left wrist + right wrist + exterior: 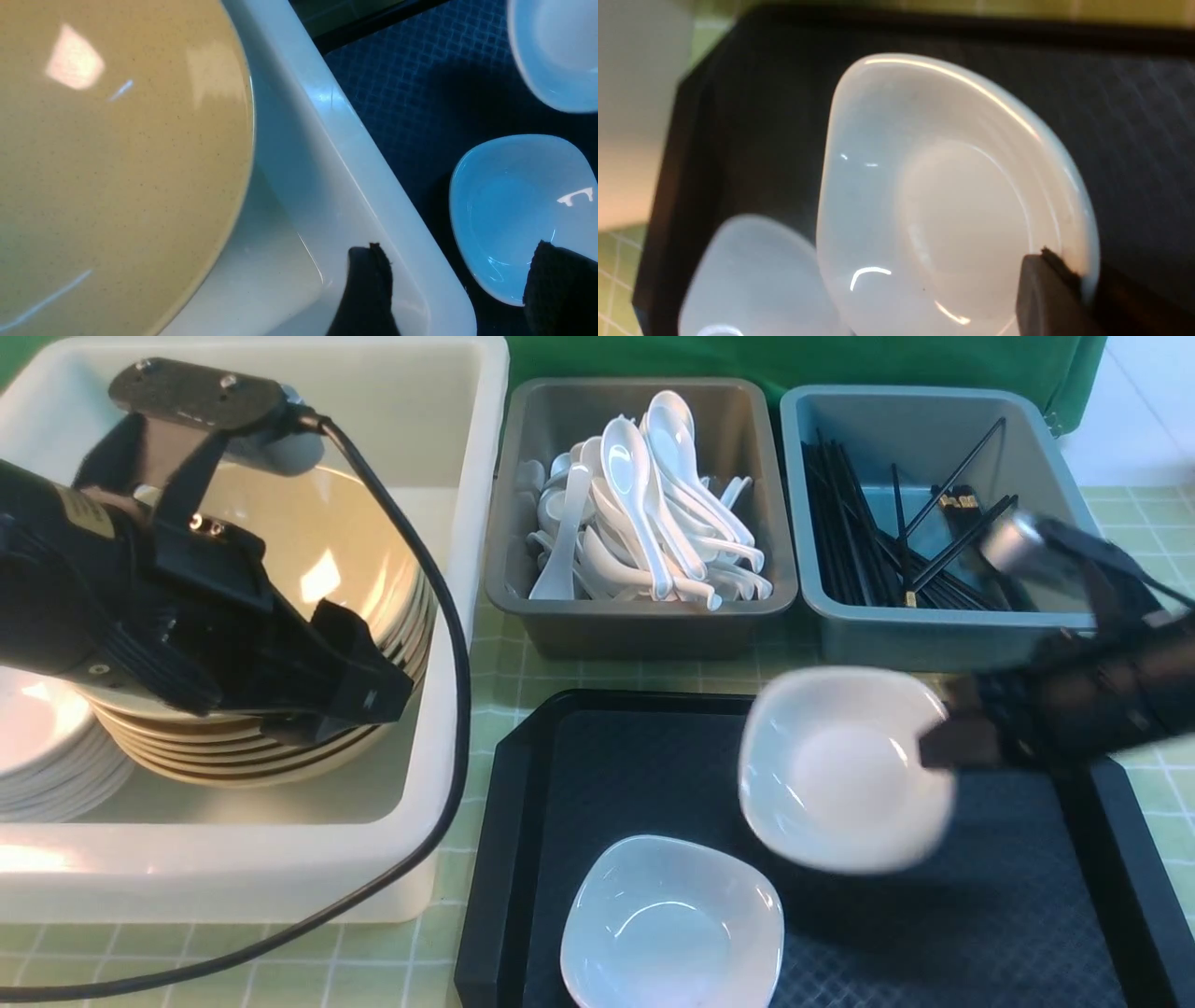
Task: On green table put chopsticks spoon bowls plates into blue grey white boxes.
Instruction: 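Place the white bowl down on the black tray with the right gripper, then grasp the small white bowl on the black tray by its rim with the left gripper, then place the white bowl into the white bin with the other dishes with the left gripper, then grasp the small white bowl on the black tray by its rim with the left gripper, then place the white bowl into the white bin with the other dishes with the left gripper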
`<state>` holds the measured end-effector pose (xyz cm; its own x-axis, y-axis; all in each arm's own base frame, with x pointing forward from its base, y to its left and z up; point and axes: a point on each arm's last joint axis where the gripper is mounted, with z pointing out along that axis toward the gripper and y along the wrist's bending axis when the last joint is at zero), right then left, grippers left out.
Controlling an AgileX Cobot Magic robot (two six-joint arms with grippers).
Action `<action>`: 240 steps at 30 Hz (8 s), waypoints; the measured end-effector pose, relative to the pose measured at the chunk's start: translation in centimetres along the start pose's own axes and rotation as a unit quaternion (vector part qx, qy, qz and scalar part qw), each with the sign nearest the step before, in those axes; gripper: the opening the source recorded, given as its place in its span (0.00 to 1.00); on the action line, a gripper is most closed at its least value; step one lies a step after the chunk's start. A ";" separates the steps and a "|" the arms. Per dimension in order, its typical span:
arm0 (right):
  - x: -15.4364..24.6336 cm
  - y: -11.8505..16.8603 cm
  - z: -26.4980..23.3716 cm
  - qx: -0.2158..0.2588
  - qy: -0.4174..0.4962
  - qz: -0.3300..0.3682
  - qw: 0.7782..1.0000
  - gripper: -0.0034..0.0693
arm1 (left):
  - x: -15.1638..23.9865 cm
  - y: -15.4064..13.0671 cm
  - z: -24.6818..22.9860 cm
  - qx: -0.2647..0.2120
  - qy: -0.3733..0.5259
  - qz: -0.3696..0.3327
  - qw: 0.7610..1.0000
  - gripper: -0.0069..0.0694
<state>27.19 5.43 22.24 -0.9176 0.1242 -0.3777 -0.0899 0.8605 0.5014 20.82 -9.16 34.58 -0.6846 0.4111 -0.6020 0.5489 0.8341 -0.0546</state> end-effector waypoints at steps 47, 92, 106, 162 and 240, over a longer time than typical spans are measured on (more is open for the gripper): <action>8.6 6.1 -16.6 0.094 -0.071 -0.237 0.964 0.86 | -10.6 -11.3 21.4 0.200 0.180 0.104 0.957 0.87; 4.9 15.0 -17.3 -0.151 -0.108 -0.464 0.866 0.25 | -10.3 10.2 -5.2 0.118 -0.138 -0.160 0.970 0.11; 5.1 20.6 -10.4 -0.231 -0.014 -0.530 0.816 0.08 | 9.5 19.3 -8.9 -0.170 -0.217 -0.526 0.805 0.11; 2.9 13.5 -6.7 -0.067 0.048 -0.349 0.933 0.20 | -0.5 9.2 -8.0 -0.155 -0.081 -0.243 0.954 0.93; 10.6 12.6 -16.3 -0.136 -0.114 -0.487 0.855 0.28 | -9.5 6.0 -7.1 0.013 -0.088 0.022 0.996 0.11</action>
<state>10.06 9.52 37.19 -0.2594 -0.4674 -0.8451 -0.8839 0.4675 0.0128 27.24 -5.43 45.64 -0.5657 0.3737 -0.7351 0.5901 0.8061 -0.0442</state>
